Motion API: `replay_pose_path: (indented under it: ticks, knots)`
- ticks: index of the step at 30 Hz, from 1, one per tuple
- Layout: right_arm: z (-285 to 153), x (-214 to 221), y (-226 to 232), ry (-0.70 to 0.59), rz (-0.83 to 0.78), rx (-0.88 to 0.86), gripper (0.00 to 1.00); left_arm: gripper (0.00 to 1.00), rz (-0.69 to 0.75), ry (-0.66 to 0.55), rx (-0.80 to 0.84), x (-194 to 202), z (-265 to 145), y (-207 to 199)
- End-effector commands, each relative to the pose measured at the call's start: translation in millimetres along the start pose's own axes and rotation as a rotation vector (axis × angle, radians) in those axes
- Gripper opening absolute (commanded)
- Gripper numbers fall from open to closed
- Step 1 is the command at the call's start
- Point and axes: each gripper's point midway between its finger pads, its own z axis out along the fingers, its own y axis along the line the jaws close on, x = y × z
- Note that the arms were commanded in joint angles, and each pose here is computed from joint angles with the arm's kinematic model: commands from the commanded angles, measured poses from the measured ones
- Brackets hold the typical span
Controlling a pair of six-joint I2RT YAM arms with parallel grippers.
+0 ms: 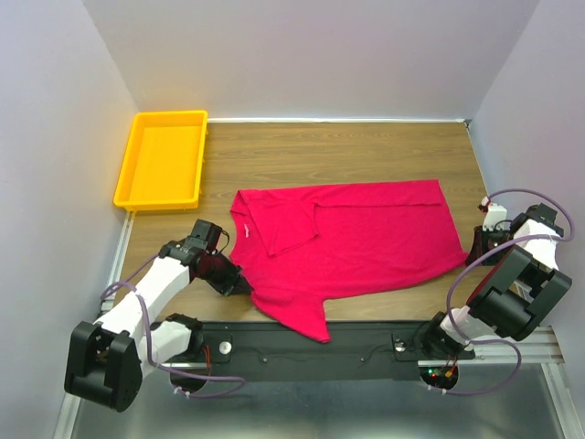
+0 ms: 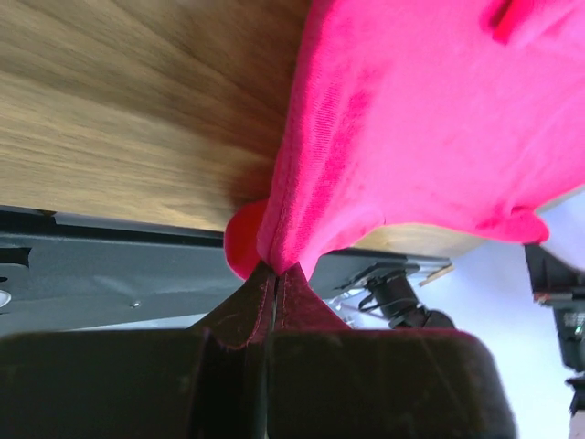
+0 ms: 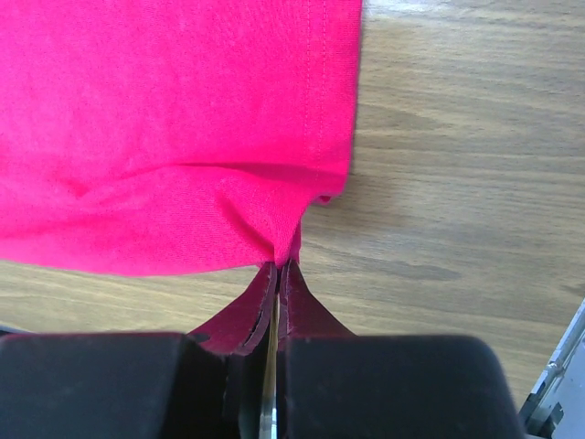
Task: Fold and stack the t-shirts
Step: Fold the tshirt
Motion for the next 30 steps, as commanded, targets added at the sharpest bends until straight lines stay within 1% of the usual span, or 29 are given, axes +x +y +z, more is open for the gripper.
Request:
replay_pose_path:
  ticks: [1,4,6,9,11,12,18,20,21,22,23,24,25,26,28,29,30]
  knots:
    - [-4,-11,-1,-0.038,-0.012,-0.011,0.01,0.07,-0.012,-0.037,0.000,-9,-7,-11]
    - [-5,-12,-1,-0.044,-0.017,-0.012,0.01,0.15,0.011,-0.014,0.008,-7,-7,-15]
    - [-6,-14,-2,-0.050,-0.023,-0.010,0.00,0.17,0.057,0.003,0.019,-4,-10,-20]
    - [-7,-17,-2,-0.058,-0.029,-0.009,0.01,0.22,0.146,-0.006,0.018,-6,-19,-26]
    - [-8,-17,-2,-0.060,-0.031,-0.010,0.01,0.30,0.203,0.001,0.024,-5,-24,-30]
    - [-8,-19,-2,-0.064,-0.034,-0.011,0.00,0.32,0.213,0.009,0.027,-4,-24,-30]
    - [-7,-21,-2,-0.070,-0.034,-0.021,0.00,0.33,0.253,0.074,0.016,8,-19,-14]
    - [-7,-20,-2,-0.069,-0.036,-0.020,0.01,0.33,0.313,0.059,0.088,8,-27,-30]
    - [-7,-20,-1,-0.069,-0.039,-0.024,0.01,0.40,0.350,0.041,0.135,7,-32,-41]
    - [-7,-20,-1,-0.071,-0.041,-0.026,0.01,0.67,0.398,0.020,0.194,6,-40,-55]
    - [-7,-20,0,-0.073,-0.045,-0.028,0.01,0.83,0.517,-0.037,0.304,2,-51,-81]
    - [-6,-19,1,-0.075,-0.055,-0.037,0.01,0.94,0.602,-0.081,0.403,4,-73,-106]
    - [-5,-19,3,-0.076,-0.057,-0.044,0.01,0.95,0.679,-0.104,0.469,8,-84,-121]
    - [-4,-19,4,-0.081,-0.070,-0.054,0.01,0.94,0.786,-0.164,0.552,9,-102,-147]
    - [-2,-17,7,-0.078,-0.081,-0.072,0.01,0.95,0.928,-0.177,0.583,32,-108,-165]
    - [-1,-16,8,-0.079,-0.090,-0.081,0.01,0.95,1.034,-0.217,0.574,38,-109,-178]
    - [0,-15,8,-0.076,-0.092,-0.085,0.01,0.95,1.090,-0.221,0.554,47,-106,-181]
